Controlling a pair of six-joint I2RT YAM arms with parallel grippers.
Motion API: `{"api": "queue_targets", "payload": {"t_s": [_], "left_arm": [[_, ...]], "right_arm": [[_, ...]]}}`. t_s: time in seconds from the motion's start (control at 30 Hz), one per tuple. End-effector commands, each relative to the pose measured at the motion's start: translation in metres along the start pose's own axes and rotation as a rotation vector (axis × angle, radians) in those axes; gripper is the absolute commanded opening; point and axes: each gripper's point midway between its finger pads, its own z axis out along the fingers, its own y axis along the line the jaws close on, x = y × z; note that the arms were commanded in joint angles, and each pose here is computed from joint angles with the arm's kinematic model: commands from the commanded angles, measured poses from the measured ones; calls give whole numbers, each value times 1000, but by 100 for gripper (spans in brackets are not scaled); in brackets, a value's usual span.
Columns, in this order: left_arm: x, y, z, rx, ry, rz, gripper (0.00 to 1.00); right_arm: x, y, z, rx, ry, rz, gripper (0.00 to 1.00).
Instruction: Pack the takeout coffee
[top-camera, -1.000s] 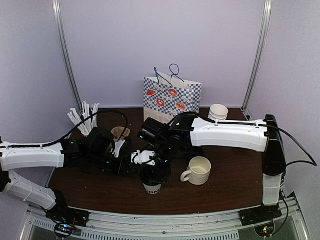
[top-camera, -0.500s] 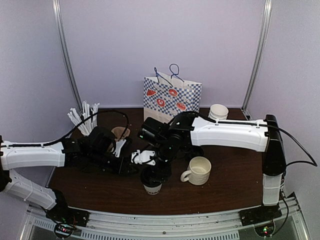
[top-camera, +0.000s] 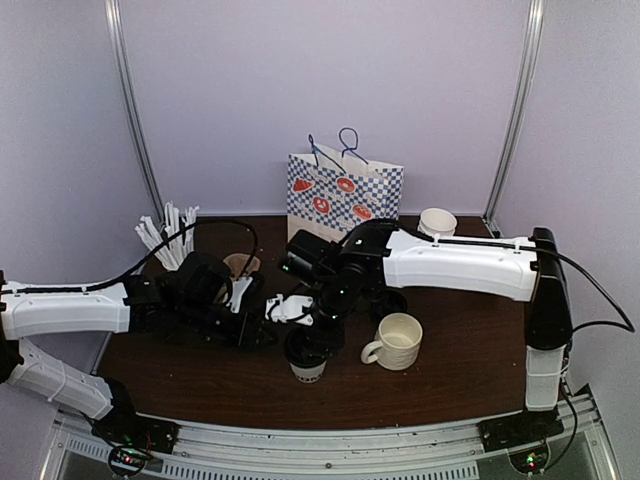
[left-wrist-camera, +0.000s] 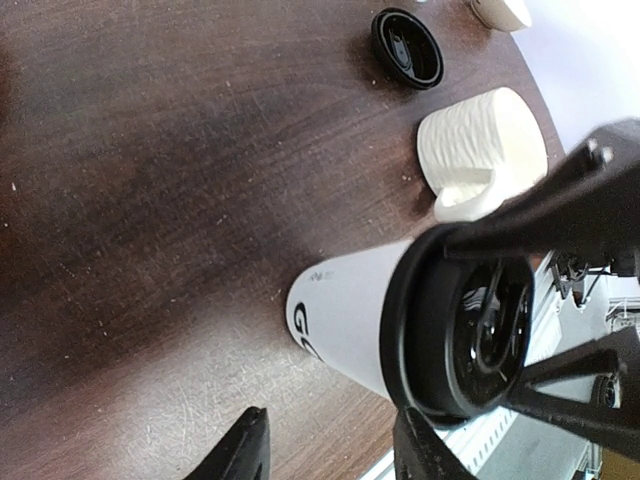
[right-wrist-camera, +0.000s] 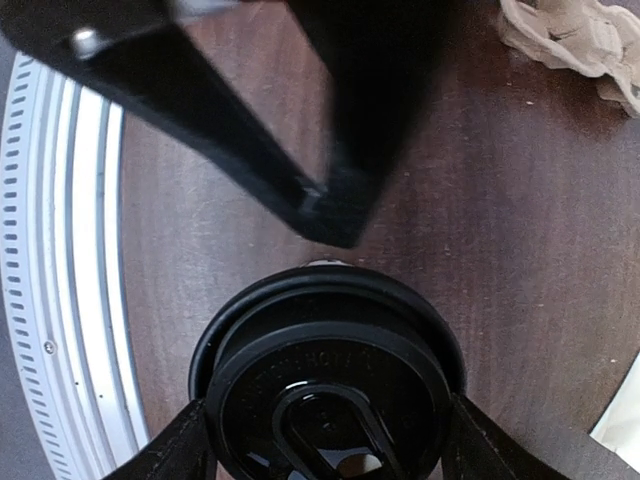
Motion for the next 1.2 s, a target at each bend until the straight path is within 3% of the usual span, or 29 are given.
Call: {"api": "queue_targets", "payload": {"t_s": [0.0, 0.27, 0.5, 0.83, 1.17], "left_arm": [[-14, -11, -6, 19, -37, 24, 45], [-13, -11, -4, 19, -30, 23, 45], [-14, -14, 0, 28, -18, 23, 46], [-14, -16, 9, 40, 6, 27, 46], [-15, -18, 15, 52, 21, 35, 46]], "right_arm": [[3, -53, -47, 116, -65, 82, 72], [39, -134, -98, 239, -119, 260, 71], [91, -171, -133, 330, -98, 379, 72], [191, -164, -151, 360, -21, 589, 72], [323, -142, -158, 369, 136, 858, 72]]}}
